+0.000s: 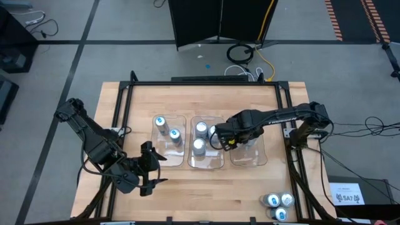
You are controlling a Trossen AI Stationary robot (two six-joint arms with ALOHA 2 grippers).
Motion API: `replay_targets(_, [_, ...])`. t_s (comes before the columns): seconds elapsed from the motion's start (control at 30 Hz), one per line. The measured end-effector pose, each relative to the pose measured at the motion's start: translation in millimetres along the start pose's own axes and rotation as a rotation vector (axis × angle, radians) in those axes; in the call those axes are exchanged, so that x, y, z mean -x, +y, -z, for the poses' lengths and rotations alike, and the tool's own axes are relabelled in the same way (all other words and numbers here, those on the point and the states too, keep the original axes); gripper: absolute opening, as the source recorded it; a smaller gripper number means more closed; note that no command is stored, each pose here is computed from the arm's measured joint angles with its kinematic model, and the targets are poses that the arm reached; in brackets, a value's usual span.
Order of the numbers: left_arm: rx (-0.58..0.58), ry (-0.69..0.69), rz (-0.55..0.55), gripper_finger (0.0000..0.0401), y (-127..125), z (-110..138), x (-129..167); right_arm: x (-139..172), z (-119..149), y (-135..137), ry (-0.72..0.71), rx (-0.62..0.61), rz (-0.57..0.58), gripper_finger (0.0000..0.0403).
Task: Sort soda cans
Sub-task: Put the white soda can into the right transparent bin
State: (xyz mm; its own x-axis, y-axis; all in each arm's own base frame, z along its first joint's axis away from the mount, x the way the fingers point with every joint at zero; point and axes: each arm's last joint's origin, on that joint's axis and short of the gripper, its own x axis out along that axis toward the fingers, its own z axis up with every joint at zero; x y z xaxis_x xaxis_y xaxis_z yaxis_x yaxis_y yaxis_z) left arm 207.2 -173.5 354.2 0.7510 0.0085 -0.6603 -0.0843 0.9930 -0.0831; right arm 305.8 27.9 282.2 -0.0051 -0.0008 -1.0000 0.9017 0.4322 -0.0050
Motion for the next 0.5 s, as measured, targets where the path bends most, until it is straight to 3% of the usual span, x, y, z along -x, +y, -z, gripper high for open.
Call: replay_targets(0.5, [0.001, 0.0, 0.001, 0.0361, -0.1, -0.1, 0.0, -19.9, -9.9, -4.1, -0.031, -0.037, 0.019, 0.026])
